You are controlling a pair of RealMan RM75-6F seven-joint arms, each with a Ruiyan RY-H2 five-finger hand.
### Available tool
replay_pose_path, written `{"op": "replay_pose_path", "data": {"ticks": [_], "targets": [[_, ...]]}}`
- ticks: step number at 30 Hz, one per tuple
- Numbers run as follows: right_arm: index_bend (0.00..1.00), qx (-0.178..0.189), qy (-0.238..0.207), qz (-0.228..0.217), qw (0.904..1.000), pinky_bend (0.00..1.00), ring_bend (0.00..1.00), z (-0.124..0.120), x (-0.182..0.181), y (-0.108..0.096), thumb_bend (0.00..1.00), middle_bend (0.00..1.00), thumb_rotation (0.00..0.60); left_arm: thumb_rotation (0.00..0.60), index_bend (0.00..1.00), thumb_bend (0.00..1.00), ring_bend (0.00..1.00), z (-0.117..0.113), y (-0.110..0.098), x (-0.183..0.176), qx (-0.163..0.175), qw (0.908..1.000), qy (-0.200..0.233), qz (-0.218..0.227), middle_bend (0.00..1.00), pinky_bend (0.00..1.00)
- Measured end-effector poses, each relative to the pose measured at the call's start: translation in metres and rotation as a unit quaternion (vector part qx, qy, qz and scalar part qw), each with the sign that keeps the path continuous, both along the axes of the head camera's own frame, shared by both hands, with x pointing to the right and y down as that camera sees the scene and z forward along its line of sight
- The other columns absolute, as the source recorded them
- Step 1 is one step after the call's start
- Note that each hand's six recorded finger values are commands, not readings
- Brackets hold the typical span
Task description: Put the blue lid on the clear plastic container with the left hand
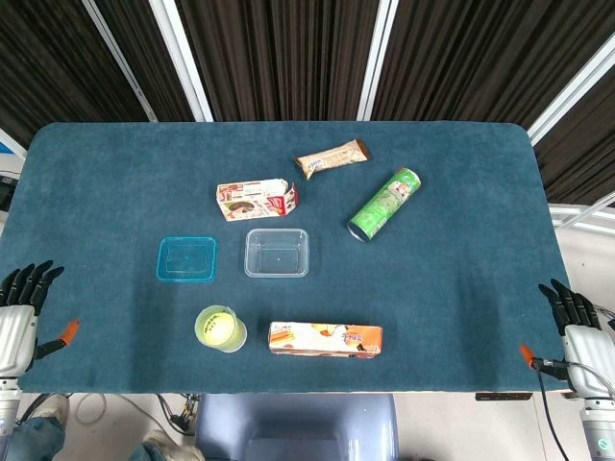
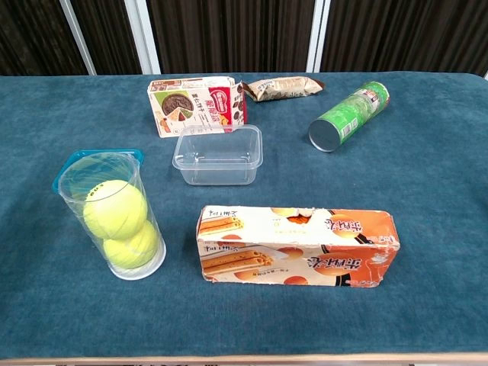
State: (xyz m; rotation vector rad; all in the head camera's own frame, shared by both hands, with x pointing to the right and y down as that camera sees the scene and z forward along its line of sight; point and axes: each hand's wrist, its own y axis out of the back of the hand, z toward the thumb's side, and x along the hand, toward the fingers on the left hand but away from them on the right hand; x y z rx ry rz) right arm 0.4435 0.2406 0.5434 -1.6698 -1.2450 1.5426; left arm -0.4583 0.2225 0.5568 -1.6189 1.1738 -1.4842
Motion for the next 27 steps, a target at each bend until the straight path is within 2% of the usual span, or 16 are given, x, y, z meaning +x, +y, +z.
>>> {"op": "replay_pose_path", "data": {"ticks": [11,16,19,23,27], "targets": [[0.10,-0.001,0.000,0.003,1.0000,0.00,0.00,0.001,0.000,0.001,0.29,0.00,0.600,0.600,0.11,0.21,0.00,0.001,-0.007,-0.009,0.000,0.9999,0.004,-0.013,0.05,0.00],[0.10,-0.006,-0.001,0.003,1.0000,0.00,0.00,0.002,-0.001,0.002,0.29,0.00,0.600,0.600,0.08,0.19,0.00,-0.001,-0.017,-0.014,0.007,0.9998,0.003,-0.017,0.05,0.00],[0.10,-0.007,-0.002,0.005,1.0000,0.00,0.00,0.003,-0.001,0.002,0.29,0.00,0.600,0.600,0.06,0.17,0.00,0.004,-0.030,-0.014,0.004,0.9999,0.001,-0.013,0.05,0.00],[0.10,-0.011,-0.007,0.014,0.9998,0.00,0.00,0.005,0.000,0.002,0.29,0.00,0.600,0.600,0.04,0.15,0.00,0.017,-0.049,-0.007,-0.017,0.9999,-0.001,0.003,0.05,0.00],[0.10,-0.015,-0.013,0.018,0.9996,0.00,0.00,0.007,0.000,0.000,0.29,0.00,0.600,0.600,0.03,0.13,0.00,0.037,-0.073,0.001,-0.057,0.9981,-0.013,0.021,0.04,0.00]]}}
